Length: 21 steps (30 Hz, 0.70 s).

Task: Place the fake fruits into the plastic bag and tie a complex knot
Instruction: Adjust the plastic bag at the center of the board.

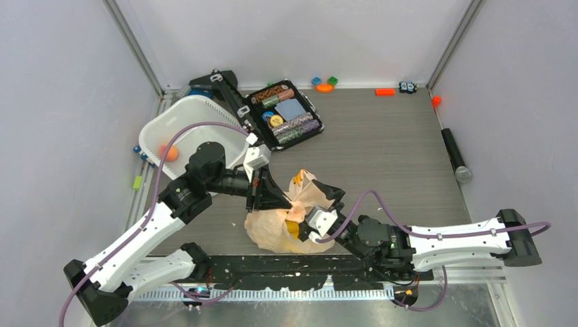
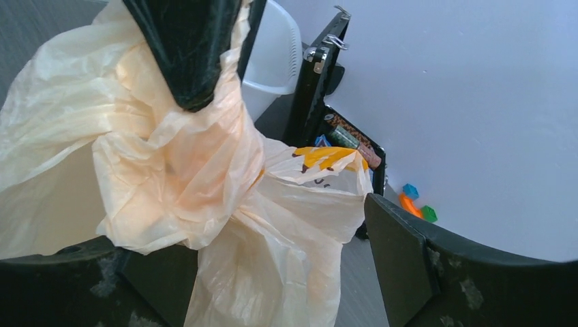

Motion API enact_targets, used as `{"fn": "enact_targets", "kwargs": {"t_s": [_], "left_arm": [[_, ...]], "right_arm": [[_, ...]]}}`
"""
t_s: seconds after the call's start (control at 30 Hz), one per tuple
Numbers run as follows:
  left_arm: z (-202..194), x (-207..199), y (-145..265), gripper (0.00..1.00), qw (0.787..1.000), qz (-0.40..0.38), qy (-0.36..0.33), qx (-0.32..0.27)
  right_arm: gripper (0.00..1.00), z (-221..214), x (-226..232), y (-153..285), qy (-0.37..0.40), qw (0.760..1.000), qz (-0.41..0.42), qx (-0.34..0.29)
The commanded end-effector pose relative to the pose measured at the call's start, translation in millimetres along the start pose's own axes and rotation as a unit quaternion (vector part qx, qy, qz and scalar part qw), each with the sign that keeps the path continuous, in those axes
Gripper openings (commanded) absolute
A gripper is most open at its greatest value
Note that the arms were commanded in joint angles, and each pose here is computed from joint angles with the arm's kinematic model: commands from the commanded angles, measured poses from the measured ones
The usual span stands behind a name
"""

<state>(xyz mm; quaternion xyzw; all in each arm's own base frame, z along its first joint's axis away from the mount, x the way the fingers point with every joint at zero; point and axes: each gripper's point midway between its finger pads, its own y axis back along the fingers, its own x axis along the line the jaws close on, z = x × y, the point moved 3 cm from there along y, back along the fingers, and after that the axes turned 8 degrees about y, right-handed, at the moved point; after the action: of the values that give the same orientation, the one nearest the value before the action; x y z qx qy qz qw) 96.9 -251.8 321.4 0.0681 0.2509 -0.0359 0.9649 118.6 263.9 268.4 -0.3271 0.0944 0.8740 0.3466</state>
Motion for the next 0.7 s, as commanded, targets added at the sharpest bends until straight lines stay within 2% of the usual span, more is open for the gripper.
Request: {"fn": "enact_targets", "kwargs": {"t_s": [0.0, 0.27, 0.43, 0.53, 0.6, 0.67], "left_arm": [[7.6, -7.7, 0.3, 0.0, 1.0, -0.023, -0.016, -0.01], [8.7, -9.1, 1.1, 0.0, 0.999, -0.025, -0.018, -0.012], [15.1, -12.2, -0.2, 0.0, 0.999, -0.043, -0.007, -0.031], [16.3, -11.3, 1.2, 0.0, 0.998, -0.042, -0.011, -0.035], [14.9, -9.3, 2.8, 0.0, 0.999, -0.033, -0.013, -0.032], [13.6, -8.5, 3.9, 0.0, 0.999, -0.027, -0.018, -0.028]], "right_arm": [[0.86, 8.1, -27.7, -3.4, -0.011, 0.998, -0.062, -0.011], [0.42, -2.8, -38.1, -1.8, -0.014, 0.998, -0.062, -0.006], [0.3, -6.8, -35.2, -1.7, -0.007, 0.998, -0.056, 0.0], [0.15, -10.2, -32.5, -1.8, -0.007, 0.999, -0.054, 0.004], [0.09, -10.4, -33.0, -1.0, -0.013, 0.998, -0.056, 0.002], [0.06, -10.2, -34.6, 0.0, -0.02, 0.998, -0.058, 0.0]]}}
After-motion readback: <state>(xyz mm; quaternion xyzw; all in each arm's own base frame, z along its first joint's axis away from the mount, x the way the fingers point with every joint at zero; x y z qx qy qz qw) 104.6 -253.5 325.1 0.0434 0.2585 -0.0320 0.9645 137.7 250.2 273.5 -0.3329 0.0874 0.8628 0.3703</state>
